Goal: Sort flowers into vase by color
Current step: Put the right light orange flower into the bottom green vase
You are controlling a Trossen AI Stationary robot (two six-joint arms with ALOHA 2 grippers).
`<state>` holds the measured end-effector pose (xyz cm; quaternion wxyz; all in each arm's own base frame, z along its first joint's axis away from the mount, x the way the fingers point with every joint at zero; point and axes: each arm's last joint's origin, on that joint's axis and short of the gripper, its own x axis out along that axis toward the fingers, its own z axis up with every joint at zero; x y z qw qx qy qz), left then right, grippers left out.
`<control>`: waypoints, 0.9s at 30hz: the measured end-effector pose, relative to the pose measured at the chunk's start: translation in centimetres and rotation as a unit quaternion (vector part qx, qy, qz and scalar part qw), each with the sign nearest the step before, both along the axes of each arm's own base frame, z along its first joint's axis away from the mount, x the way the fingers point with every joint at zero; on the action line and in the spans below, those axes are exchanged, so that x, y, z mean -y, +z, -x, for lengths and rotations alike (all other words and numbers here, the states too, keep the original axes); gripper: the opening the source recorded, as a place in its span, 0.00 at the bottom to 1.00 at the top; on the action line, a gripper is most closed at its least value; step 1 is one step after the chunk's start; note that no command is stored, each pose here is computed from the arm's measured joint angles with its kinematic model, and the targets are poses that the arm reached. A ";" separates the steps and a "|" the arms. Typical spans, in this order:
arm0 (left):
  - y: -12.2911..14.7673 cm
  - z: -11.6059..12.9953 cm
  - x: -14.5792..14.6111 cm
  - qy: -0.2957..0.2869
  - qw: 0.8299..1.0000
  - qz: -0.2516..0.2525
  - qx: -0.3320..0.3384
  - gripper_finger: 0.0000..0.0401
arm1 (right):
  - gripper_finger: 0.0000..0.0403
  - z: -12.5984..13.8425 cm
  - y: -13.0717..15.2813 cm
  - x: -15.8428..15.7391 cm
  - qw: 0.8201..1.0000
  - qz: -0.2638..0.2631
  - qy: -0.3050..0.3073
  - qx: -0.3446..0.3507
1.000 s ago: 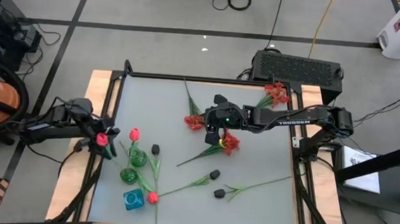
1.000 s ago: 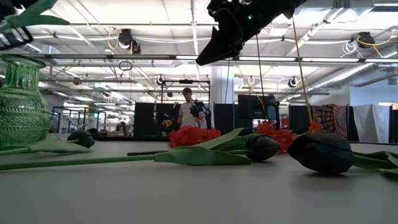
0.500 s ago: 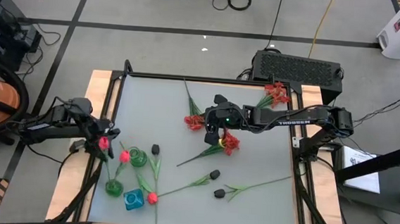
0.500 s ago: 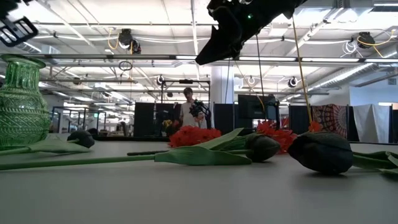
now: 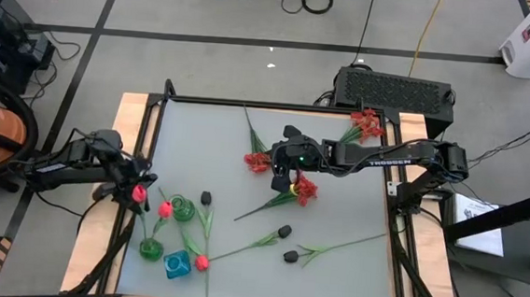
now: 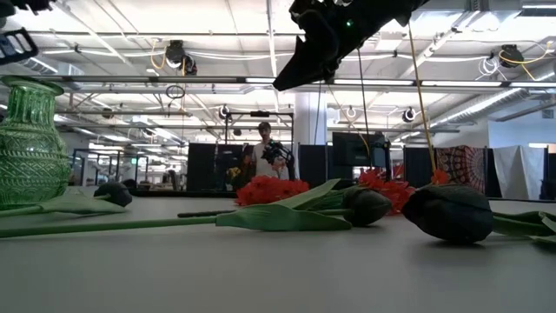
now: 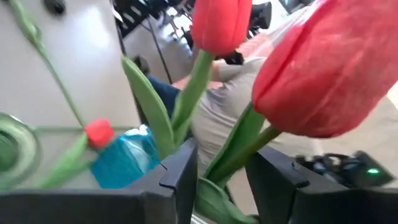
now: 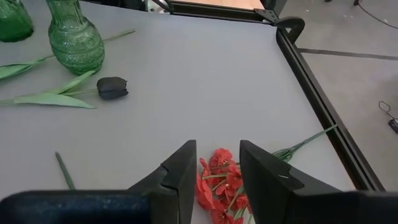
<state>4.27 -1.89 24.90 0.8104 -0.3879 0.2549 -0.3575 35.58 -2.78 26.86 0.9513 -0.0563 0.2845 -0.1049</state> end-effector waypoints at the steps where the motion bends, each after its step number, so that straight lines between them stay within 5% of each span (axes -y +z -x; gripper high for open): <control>1: 0.0 0.0 0.0 -0.006 1.000 0.008 -0.007 0.34 | 0.28 0.0 0.0 0.0 1.000 0.002 0.001 0.000; 10: 0.0 0.2 0.2 -0.042 0.998 0.040 -0.037 0.34 | 0.28 0.0 0.0 0.0 1.000 0.003 0.002 0.000; 27: -0.1 0.2 0.1 -0.048 0.991 -0.072 0.103 0.34 | 0.28 0.0 0.0 0.0 1.000 0.003 0.002 0.000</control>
